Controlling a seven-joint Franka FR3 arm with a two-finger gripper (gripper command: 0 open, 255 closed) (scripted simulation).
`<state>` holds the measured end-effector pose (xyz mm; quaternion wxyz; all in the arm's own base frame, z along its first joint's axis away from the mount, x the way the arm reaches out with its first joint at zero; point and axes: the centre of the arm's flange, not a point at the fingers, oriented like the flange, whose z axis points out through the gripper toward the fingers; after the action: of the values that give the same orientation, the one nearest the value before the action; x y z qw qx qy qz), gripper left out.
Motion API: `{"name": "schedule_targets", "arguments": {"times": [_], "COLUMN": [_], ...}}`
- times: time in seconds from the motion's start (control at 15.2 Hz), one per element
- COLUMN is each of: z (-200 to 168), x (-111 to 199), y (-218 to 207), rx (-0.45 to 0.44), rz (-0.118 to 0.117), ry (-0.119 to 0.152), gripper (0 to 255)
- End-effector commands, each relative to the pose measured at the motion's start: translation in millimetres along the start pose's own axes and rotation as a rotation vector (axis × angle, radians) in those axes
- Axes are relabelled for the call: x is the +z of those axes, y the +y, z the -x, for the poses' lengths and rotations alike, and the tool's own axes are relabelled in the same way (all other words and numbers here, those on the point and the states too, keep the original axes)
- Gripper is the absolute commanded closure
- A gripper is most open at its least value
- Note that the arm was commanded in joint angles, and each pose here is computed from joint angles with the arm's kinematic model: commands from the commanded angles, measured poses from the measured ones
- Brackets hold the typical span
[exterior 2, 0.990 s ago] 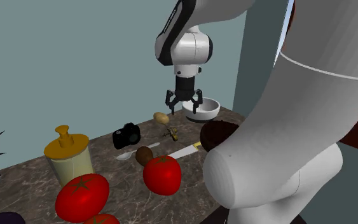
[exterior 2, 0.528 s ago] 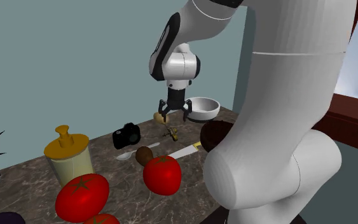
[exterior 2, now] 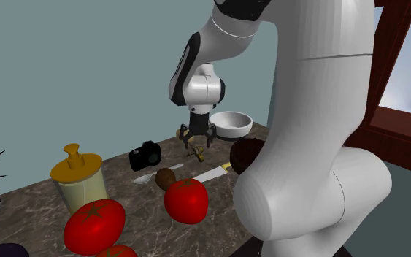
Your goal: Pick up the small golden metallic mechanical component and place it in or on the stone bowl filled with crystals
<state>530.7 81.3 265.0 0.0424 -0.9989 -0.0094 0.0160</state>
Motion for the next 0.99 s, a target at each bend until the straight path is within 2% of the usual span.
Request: {"name": "schedule_targets", "arguments": {"times": [0.0,0.53,0.59,0.92], "z": [0.9,0.9,0.9,0.9], "x": [9.9,9.8,9.8,9.8], "y": [0.2,0.2,0.2,0.2], "rx": [0.0,0.0,0.0,0.0], "rz": [0.0,0.0,0.0,0.0], "ry": [0.0,0.0,0.0,0.0], "gripper": [0,0,255,255]}}
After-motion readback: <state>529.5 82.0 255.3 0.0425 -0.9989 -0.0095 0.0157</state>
